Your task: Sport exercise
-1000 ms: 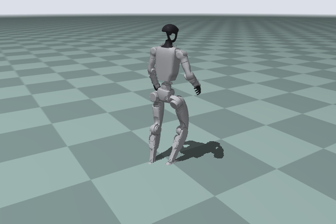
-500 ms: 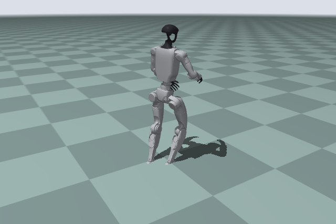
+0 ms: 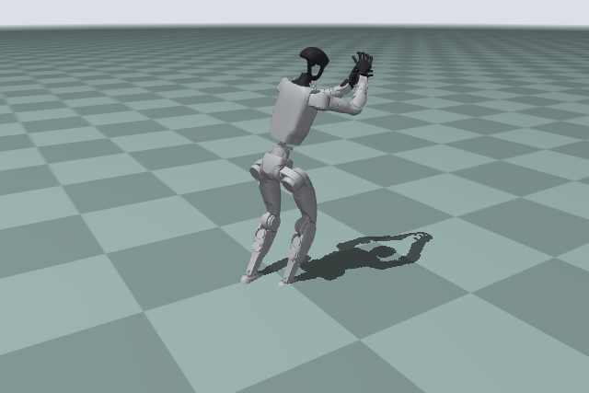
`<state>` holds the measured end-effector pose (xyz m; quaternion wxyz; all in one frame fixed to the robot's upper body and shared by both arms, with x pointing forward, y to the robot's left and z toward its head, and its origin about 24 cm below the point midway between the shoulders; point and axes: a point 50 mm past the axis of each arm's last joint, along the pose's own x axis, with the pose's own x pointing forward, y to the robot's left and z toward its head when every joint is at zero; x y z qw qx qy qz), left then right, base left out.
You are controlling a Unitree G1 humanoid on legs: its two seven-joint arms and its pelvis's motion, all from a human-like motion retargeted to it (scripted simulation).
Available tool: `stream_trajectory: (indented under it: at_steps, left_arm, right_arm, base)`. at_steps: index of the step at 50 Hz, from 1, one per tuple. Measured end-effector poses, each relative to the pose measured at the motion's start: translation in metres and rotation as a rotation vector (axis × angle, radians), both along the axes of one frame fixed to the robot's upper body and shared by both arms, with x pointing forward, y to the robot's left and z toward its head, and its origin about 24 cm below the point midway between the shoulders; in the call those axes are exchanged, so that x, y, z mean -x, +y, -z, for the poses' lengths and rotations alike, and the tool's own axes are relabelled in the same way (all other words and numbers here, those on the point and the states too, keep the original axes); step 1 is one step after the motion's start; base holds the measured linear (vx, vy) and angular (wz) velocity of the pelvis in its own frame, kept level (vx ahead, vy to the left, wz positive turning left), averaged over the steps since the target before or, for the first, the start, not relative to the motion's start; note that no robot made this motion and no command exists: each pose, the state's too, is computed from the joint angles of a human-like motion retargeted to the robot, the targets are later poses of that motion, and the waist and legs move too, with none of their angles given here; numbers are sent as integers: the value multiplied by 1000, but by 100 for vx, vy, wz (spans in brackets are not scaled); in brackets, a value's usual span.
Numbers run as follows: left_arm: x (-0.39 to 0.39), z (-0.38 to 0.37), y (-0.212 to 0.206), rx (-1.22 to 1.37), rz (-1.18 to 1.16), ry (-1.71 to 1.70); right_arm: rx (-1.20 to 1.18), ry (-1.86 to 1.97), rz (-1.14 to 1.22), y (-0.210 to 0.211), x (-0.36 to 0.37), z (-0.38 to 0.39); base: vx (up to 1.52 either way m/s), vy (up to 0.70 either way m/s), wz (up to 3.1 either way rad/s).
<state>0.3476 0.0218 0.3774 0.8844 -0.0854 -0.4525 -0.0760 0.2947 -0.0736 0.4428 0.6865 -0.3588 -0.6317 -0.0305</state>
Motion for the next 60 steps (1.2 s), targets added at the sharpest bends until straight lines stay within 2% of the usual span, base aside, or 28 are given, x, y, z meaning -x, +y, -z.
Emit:
stream_trajectory:
  at_steps: [4, 10, 17, 24, 30, 35, 52, 60]
  left_arm:
    - [12, 49, 0, 0, 125, 40]
    - [16, 184, 23, -16, 221, 410]
    - [50, 333, 72, -95, 187, 918]
    - [109, 425, 132, -134, 85, 1298]
    - [154, 466, 166, -186, 13, 1519]
    - [181, 487, 183, -281, -28, 1656]
    - [226, 529, 190, -728, -44, 1923]
    - [218, 528, 199, -826, -90, 1928]
  right_arm:
    - [82, 68, -129, 1, 14, 51]
    - [90, 530, -199, -30, 2, 171]
    - [178, 1148, 54, -93, -3, 317]
    - [298, 1588, 359, -157, 37, 425]
    - [326, 1854, 528, -189, 81, 486]
    - [320, 2002, 584, -191, 109, 522]
    - [323, 2083, 553, -152, 111, 556]
    - [196, 2004, 557, -145, 92, 548]
  base:
    - [-9, 3, -12]
    - [-1, 1, 1]
    - [0, 3, 11]
    - [1, 1, 6]
    - [-4, 0, 3]
    - [-7, 1, 3]
    - [-10, 4, 4]
    - [-1, 0, 1]
